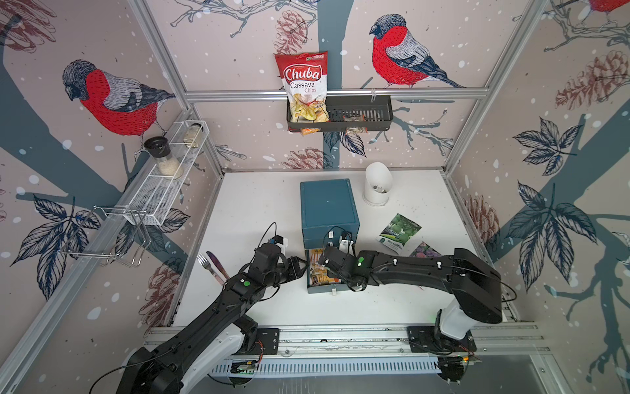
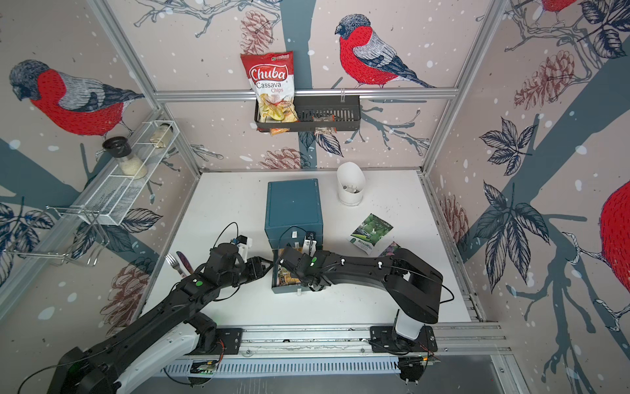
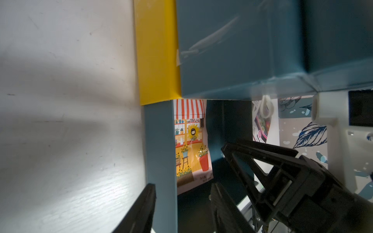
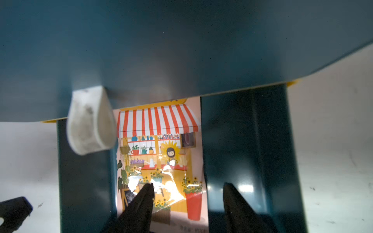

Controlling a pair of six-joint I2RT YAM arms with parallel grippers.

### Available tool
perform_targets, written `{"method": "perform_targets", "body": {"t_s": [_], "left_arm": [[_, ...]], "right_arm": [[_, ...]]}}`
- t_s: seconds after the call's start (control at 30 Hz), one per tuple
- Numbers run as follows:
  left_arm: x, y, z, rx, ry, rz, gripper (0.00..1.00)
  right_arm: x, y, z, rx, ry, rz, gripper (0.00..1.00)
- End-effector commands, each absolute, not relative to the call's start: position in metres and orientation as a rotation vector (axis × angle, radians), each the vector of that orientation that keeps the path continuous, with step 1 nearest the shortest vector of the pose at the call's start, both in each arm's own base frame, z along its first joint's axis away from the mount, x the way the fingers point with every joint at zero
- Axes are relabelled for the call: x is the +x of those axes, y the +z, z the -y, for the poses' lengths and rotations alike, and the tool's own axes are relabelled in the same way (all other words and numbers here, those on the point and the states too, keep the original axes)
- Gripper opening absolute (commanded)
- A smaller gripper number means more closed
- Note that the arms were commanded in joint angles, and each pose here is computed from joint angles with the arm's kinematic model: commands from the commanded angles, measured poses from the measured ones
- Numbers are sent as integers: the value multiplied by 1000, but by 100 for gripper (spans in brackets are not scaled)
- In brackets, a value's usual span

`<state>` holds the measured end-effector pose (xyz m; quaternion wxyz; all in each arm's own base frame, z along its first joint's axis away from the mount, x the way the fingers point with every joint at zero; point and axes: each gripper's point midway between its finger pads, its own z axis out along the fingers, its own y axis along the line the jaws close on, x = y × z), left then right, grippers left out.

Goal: Take the seed bags out of the drawer
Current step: Pick up the seed packet from the drawer.

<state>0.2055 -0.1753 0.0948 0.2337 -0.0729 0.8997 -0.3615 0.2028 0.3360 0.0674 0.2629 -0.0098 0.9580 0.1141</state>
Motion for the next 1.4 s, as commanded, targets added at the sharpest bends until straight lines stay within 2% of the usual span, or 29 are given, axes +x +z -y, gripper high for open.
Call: {"method": "perform_targets", "body": {"t_s": [0.0,0.17,0.27,0.4,0.47,0.57,0.67,0.8,0.93,1.2,1.37], "left_arm": [[209,93,174,-201,-982,-2451,48],[205,86,175,-195,-983,-2469,47],[204,82,176,-183,-981,-2482,47],[203,79,179,-171,-984,-2493,47],[203,78,180,-172,-983,-2494,46],[201,74,181,-167,-984,-2503,45],[199,69,181,-166,-982,-2514,44],[196,65,181,-169,-981,-2521,44],[196,64,182,-164,-979,-2523,43],[194,63,181,-162,-976,-2526,43],[190,61,184,-155,-983,-2533,41]], "right_arm": [[211,62,-344,-34,313,-2569,62],[213,38,-339,-1,252,-2598,69],[212,28,-339,2,235,-2617,68],[210,13,-342,7,253,-2640,63],[209,6,-342,24,272,-2659,57],[208,-1,-345,28,292,-2677,40],[207,3,-354,8,343,-2675,28],[208,16,-366,1,445,-2654,19],[210,28,-376,4,582,-2636,2],[212,67,-385,29,745,-2550,0],[212,74,-378,59,756,-2531,0]]}}
